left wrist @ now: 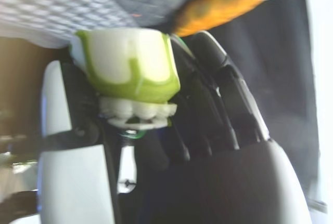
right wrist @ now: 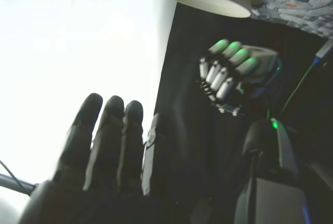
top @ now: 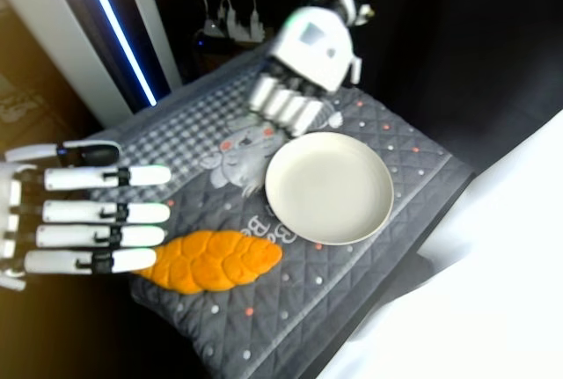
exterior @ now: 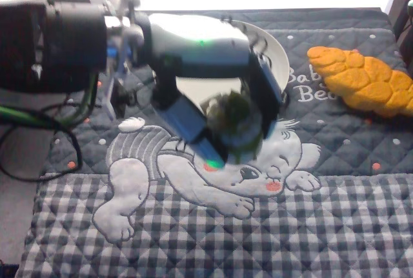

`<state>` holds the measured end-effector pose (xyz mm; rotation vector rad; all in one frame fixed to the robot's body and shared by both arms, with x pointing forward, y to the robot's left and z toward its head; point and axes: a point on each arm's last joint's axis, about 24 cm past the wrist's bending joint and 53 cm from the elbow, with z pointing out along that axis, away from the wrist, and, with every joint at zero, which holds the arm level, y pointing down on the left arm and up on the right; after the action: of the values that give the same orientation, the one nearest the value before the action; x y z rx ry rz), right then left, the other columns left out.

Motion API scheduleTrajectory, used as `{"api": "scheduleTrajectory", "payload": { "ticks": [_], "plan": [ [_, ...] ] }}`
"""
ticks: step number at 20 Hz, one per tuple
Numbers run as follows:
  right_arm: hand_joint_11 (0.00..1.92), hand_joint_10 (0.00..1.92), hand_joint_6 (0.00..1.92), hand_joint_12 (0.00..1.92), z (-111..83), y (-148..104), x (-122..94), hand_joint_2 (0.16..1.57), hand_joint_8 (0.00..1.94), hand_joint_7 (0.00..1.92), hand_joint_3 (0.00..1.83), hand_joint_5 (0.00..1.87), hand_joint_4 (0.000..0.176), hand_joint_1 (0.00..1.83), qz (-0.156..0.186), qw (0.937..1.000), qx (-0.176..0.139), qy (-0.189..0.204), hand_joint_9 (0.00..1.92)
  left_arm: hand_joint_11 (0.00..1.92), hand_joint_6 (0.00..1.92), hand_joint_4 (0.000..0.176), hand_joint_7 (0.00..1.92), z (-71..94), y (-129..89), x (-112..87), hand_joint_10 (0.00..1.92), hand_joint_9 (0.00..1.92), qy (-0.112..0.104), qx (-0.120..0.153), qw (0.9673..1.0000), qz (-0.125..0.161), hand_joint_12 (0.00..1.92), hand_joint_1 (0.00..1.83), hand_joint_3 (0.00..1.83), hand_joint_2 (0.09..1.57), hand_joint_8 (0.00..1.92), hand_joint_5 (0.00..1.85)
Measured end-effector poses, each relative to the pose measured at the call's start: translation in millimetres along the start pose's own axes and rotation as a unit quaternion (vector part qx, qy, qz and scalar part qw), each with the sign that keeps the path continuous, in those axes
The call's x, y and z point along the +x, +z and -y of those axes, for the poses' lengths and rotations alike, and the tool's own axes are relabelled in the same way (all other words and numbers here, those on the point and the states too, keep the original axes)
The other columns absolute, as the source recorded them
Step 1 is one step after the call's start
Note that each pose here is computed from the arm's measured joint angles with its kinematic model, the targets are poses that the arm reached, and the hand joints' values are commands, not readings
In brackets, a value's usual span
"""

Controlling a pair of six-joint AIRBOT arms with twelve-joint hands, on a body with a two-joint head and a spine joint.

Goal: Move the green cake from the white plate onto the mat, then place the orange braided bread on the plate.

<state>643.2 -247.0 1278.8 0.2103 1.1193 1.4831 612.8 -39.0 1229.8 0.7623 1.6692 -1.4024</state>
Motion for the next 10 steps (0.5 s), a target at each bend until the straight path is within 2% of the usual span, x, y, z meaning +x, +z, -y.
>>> {"api": "scheduleTrajectory", "payload": {
  "ticks": [1, 2, 3, 4, 5, 6, 7, 8, 9, 10],
  "plan": [
    [0.08, 0.01, 0.01, 0.55, 0.2, 0.0, 0.5, 0.85, 0.0, 0.35, 0.0, 0.37, 0.115, 0.84, 0.0, 1.0, 0.0, 0.0, 0.32, 0.34, 1.32, 0.0, 0.83, 2.8, 1.7, 8.0, 0.89, 0.71, 0.004, 0.004, 1.0, -0.008, 1.29, 1.22, 0.0, 1.18, 1.03, 0.89],
    [0.08, 0.01, 0.01, 0.55, 0.4, 0.0, 1.0, 0.85, 0.0, 0.35, 0.0, 0.37, 0.114, 0.84, 0.0, 1.0, 0.0, 0.001, 0.32, 0.34, 1.3, 0.0, 0.8, 5.9, 3.3, 15.2, 0.87, 0.71, 0.024, 0.005, 0.9996, -0.014, 1.32, 1.2, 0.0, 1.19, 1.11, 0.88],
    [0.07, 0.01, 0.0, 0.55, 0.9, 0.0, 1.9, 0.85, 0.0, 0.35, 0.0, 0.37, 0.112, 0.83, 0.0, 1.0, 0.0, 0.002, 0.31, 0.52, 1.19, 0.0, 0.96, 11.3, 5.2, 21.1, 0.93, 0.82, 0.045, 0.009, 0.9988, -0.018, 1.37, 1.21, 0.0, 1.15, 0.99, 0.88],
    [0.07, 0.0, 0.0, 0.55, 1.4, 0.0, 2.8, 0.85, 0.0, 0.34, 0.0, 0.37, 0.105, 0.83, -0.001, 1.0, 0.001, 0.003, 0.31, 0.58, 1.2, 0.0, 1.01, 16.0, 7.3, 23.9, 0.92, 0.85, 0.058, 0.013, 0.9981, -0.018, 1.36, 1.21, 0.0, 1.14, 0.96, 0.85],
    [0.06, 0.0, 0.0, 0.55, 1.5, 0.0, 4.1, 0.85, 0.0, 0.34, 0.0, 0.37, 0.101, 0.82, -0.002, 1.0, 0.0, 0.004, 0.31, 0.63, 1.18, 0.0, 1.07, 18.9, 8.6, 25.2, 0.91, 0.92, 0.057, 0.017, 0.9981, -0.015, 1.33, 1.22, 0.0, 1.12, 0.87, 0.87],
    [0.05, 0.0, 0.0, 0.56, 1.5, 0.0, 4.9, 0.86, 0.0, 0.33, 0.0, 0.37, 0.099, 0.82, -0.003, 1.0, 0.0, 0.004, 0.3, 0.67, 1.15, 0.0, 1.02, 18.5, 8.6, 27.1, 0.93, 0.93, 0.048, 0.017, 0.9987, -0.011, 1.32, 1.22, 0.0, 1.14, 1.04, 0.83],
    [0.04, 0.0, 0.0, 0.55, 1.7, 0.0, 4.7, 0.86, 0.0, 0.33, 0.0, 0.37, 0.105, 0.82, -0.003, 1.0, 0.0, 0.004, 0.29, 0.67, 1.19, 0.0, 1.0, 15.9, 8.1, 30.8, 0.93, 0.92, 0.044, 0.015, 0.9988, -0.012, 1.33, 1.22, 0.0, 1.16, 1.1, 0.78],
    [0.04, 0.0, 0.0, 0.55, 1.6, 0.0, 4.2, 0.86, 0.0, 0.33, 0.0, 0.37, 0.105, 0.82, -0.002, 1.0, 0.0, 0.004, 0.29, 0.67, 1.19, 0.0, 1.0, 12.7, 8.7, 34.1, 0.93, 0.92, 0.045, 0.011, 0.9988, -0.015, 1.33, 1.22, 0.0, 1.16, 1.1, 0.78],
    [0.04, 0.0, 0.0, 0.55, 1.9, 0.0, 3.6, 0.86, 0.0, 0.34, 0.0, 0.37, 0.11, 0.8, 0.0, 1.0, 0.001, 0.004, 0.3, 0.64, 1.21, 0.0, 0.96, 9.3, 10.0, 38.2, 1.06, 0.88, 0.042, 0.006, 0.999, -0.018, 1.43, 1.2, 0.0, 1.17, 1.14, 0.8],
    [0.05, 0.0, 0.0, 0.56, 1.8, 0.0, 3.6, 0.86, 0.0, 0.34, 0.0, 0.38, 0.108, 0.79, 0.0, 1.0, 0.0, 0.004, 0.3, 0.56, 1.34, 0.001, 0.89, 7.9, 10.9, 40.2, 1.08, 0.8, 0.043, 0.003, 0.9988, -0.02, 1.44, 1.18, 0.01, 1.19, 1.17, 0.76]
  ]
}}
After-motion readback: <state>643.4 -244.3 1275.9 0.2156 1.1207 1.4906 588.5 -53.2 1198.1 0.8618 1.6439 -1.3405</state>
